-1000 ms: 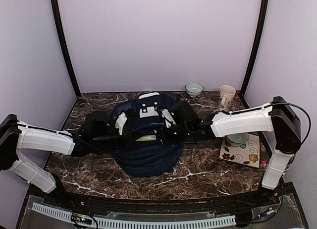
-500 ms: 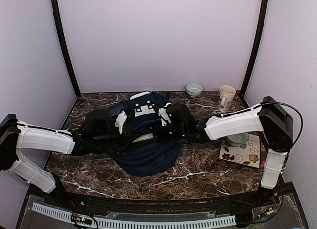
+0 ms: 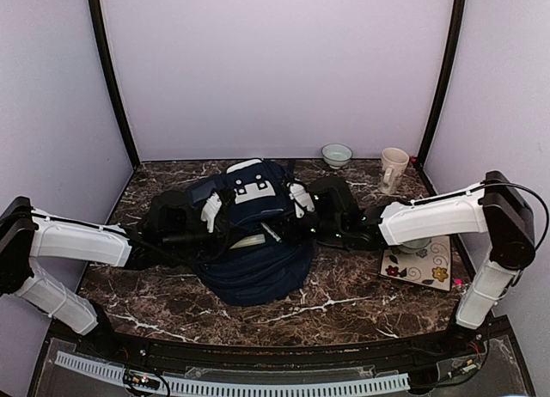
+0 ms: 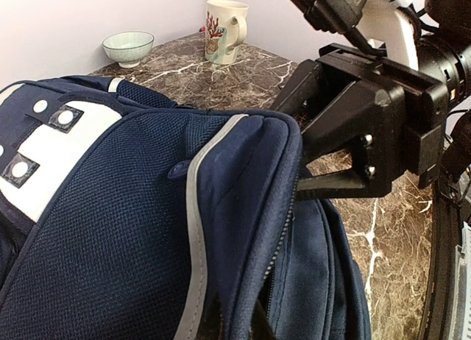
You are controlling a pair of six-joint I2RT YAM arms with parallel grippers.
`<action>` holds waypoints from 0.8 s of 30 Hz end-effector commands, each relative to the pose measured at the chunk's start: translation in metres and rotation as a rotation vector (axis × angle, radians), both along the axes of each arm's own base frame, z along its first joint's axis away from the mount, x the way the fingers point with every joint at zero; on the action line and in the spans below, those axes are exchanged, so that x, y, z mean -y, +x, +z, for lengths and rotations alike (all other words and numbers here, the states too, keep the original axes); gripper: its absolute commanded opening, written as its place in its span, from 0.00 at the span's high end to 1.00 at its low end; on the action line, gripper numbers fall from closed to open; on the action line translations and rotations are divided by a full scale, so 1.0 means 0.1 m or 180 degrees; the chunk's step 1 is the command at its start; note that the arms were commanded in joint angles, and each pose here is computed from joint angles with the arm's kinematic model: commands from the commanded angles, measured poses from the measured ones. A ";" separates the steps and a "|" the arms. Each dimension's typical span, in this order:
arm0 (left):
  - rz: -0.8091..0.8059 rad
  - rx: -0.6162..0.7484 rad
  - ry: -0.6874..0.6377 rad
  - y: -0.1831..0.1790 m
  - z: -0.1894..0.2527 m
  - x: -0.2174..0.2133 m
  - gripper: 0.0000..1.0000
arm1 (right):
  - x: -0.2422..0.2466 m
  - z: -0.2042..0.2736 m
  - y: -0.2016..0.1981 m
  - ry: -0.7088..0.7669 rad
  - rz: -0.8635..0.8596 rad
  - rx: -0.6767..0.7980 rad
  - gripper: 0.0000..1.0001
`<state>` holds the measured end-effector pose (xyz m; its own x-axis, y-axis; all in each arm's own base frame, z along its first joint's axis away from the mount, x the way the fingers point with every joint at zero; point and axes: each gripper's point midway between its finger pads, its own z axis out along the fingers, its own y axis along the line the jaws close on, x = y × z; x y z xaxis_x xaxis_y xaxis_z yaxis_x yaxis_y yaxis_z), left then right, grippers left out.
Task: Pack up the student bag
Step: Place the pen in the upper front pocket of the bag, then adjust the pen in the upper front pocket of the bag.
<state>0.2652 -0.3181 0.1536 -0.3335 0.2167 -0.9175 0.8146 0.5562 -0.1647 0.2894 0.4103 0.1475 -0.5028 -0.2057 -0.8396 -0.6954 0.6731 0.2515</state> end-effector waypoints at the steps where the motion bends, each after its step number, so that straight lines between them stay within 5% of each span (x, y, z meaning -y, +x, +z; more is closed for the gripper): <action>1: -0.0236 0.0061 -0.0208 -0.09 0.24 0.17 1.00 | 0.07 0.13 -0.08 0.0014 0.0101 0.0043 0.68; 15: -0.0212 0.0014 -0.0183 -0.07 0.21 0.18 1.00 | 0.24 0.18 -0.47 -0.0144 0.0374 0.0128 0.70; 24: -0.0213 0.0003 -0.0162 -0.06 0.20 0.22 1.00 | 0.19 0.12 -0.55 -0.0131 0.0485 0.0105 0.81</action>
<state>0.2682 -0.3234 0.1505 -0.3535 0.2261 -0.9077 0.8112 0.5573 -0.1771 0.2393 0.3832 0.1545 -0.4573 -0.3191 -0.8301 -0.7752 0.6004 0.1962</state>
